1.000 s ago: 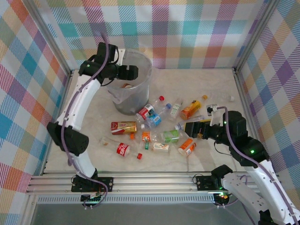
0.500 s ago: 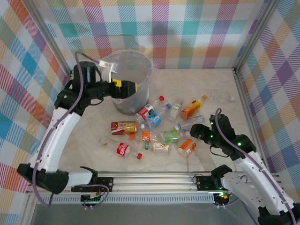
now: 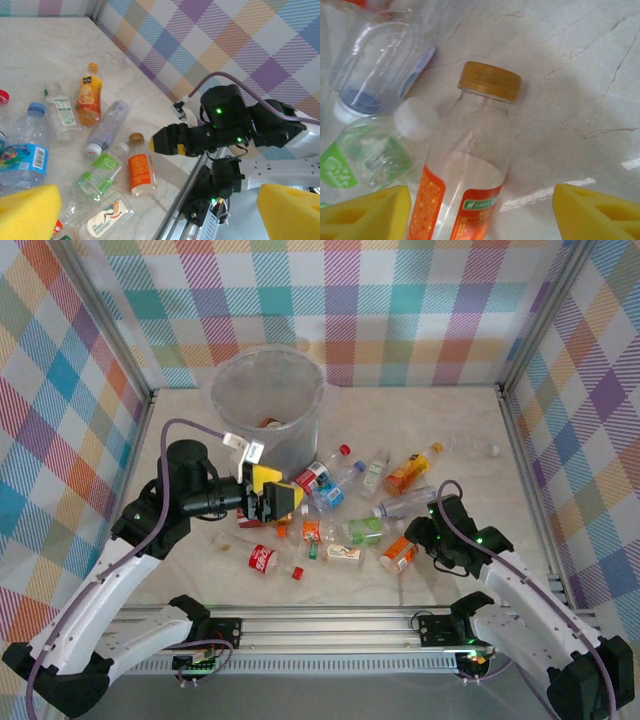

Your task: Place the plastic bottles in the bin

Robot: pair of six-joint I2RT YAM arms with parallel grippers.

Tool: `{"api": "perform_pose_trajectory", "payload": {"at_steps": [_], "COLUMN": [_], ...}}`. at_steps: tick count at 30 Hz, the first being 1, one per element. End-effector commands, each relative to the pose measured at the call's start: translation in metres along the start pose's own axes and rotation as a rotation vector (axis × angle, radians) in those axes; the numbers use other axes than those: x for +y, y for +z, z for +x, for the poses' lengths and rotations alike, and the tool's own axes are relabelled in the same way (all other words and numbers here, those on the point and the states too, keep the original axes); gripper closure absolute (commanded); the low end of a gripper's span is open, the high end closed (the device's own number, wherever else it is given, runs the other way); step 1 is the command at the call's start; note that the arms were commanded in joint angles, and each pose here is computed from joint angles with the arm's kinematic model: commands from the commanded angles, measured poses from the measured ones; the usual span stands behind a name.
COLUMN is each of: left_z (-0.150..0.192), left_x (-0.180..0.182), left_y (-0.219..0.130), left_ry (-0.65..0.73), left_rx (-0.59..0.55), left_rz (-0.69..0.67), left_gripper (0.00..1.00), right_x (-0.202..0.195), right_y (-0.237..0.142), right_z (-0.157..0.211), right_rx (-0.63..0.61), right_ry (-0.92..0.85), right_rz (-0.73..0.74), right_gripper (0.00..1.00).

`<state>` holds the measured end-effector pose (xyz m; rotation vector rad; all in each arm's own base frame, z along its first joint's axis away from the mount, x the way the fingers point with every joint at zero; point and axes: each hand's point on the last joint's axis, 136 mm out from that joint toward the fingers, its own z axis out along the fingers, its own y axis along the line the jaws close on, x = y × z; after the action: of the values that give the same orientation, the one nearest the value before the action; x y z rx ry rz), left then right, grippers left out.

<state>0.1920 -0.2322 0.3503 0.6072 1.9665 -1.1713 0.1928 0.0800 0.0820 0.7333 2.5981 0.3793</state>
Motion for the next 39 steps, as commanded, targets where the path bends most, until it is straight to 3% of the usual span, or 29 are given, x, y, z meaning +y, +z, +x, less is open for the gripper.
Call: {"api": "perform_pose_trajectory", "payload": {"at_steps": [1,26,32,39], "left_z": [0.007,0.034,0.043,0.060], "left_x": [-0.005,0.000,-0.002,-0.005], "left_y": [0.003,0.016,0.027,0.050], "left_ry": [0.007,-0.008,-0.053,-0.077], "left_rx": [0.006,0.100,0.133,0.206], "left_rz": [0.037,0.032,0.050,0.062], "left_gripper": [0.00,0.00,0.00,0.00], "right_x": [0.011,0.015,0.024,0.049], "right_y": [0.009,0.066,0.054,0.008], "right_z": [-0.008,-0.002,-0.016,-0.038], "right_rx": [-0.026,0.041,-0.025,-0.146], "right_ry": [0.077,0.097,0.020,-0.135], "right_rz": [-0.051,-0.025,-0.068,-0.194], "right_gripper": [0.26,0.34,0.43,0.49]}}
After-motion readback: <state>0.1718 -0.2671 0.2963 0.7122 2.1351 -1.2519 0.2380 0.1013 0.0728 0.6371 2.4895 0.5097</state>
